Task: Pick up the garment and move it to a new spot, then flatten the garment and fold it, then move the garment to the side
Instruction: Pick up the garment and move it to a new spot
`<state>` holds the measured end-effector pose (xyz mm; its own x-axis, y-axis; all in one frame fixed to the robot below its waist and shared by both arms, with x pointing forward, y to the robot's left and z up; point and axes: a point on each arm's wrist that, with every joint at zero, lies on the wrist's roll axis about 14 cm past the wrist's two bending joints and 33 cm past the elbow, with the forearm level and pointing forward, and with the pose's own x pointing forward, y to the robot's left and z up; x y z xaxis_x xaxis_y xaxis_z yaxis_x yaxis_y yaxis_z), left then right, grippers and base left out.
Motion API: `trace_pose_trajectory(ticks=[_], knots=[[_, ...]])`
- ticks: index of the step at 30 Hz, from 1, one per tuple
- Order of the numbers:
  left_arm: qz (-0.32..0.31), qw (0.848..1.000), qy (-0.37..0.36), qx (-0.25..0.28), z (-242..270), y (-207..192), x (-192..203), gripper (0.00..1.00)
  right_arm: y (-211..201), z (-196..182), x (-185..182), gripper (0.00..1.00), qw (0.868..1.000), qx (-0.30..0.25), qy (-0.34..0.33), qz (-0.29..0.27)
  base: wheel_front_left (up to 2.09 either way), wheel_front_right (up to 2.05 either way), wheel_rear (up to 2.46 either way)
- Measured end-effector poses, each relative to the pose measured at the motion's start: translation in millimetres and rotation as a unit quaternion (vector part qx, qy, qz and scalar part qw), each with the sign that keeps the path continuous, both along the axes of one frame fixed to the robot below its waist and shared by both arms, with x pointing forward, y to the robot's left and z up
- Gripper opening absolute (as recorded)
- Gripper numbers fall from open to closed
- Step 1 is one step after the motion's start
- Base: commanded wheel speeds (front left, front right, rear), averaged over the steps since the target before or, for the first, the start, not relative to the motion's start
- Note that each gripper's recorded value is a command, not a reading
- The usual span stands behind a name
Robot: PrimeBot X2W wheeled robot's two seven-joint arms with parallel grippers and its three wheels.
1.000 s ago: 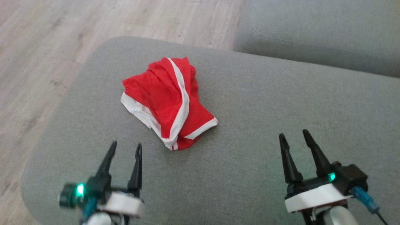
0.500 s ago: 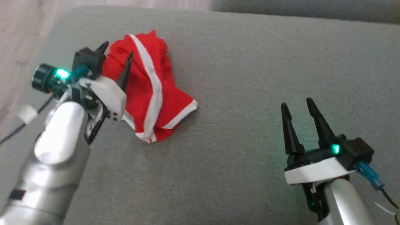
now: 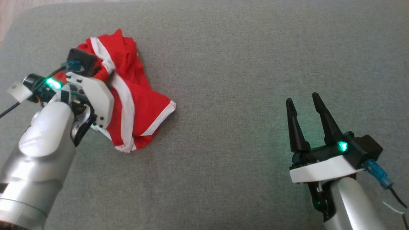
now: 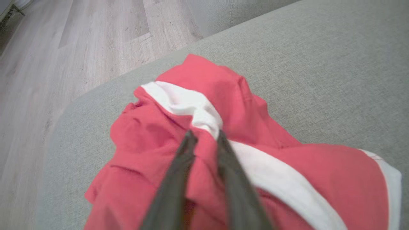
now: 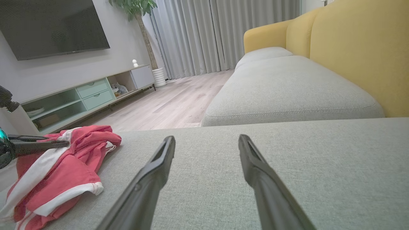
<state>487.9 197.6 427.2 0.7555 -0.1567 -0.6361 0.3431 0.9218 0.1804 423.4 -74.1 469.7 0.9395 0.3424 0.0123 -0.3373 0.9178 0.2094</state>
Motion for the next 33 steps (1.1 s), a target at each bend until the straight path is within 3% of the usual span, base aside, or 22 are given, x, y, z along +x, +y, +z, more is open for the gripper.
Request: trace_pose_trajectory(ticks=[5, 9, 13, 19, 23, 33], knots=[[-0.009, 0.998, -0.059, -0.017, 23, -5, 10, 0.0, -3, 8, -2, 1.0, 1.0, 0.0, -0.01, -0.004, 0.0, 0.0, 0.0], [-0.018, 0.984, -0.166, -0.053, 75, -16, 26, 0.0, -3, 16, -4, 1.0, 1.0, -0.001, -0.02, -0.005, 0.0, 0.0, 0.0], [-0.04, 0.953, -0.279, -0.11, 144, -40, 32, 0.0, -5, 25, -8, 1.0, 0.999, -0.002, -0.031, -0.007, 0.0, 0.0, 0.0], [-0.098, 0.894, -0.403, -0.168, 231, -85, 13, 0.0, -10, 33, -18, 1.0, 0.999, -0.001, -0.04, -0.014, 0.0, 0.0, 0.0], [-0.141, 0.87, -0.423, -0.209, 255, -124, -5, 0.0, -20, 36, -24, 1.0, 0.999, 0.001, -0.042, -0.029, 0.0, 0.0, 0.0], [-0.216, 0.863, -0.361, -0.278, 231, -209, -36, 0.0, -62, 44, -36, 1.0, 0.995, 0.004, -0.049, -0.089, 0.0, 0.0, 0.0]])
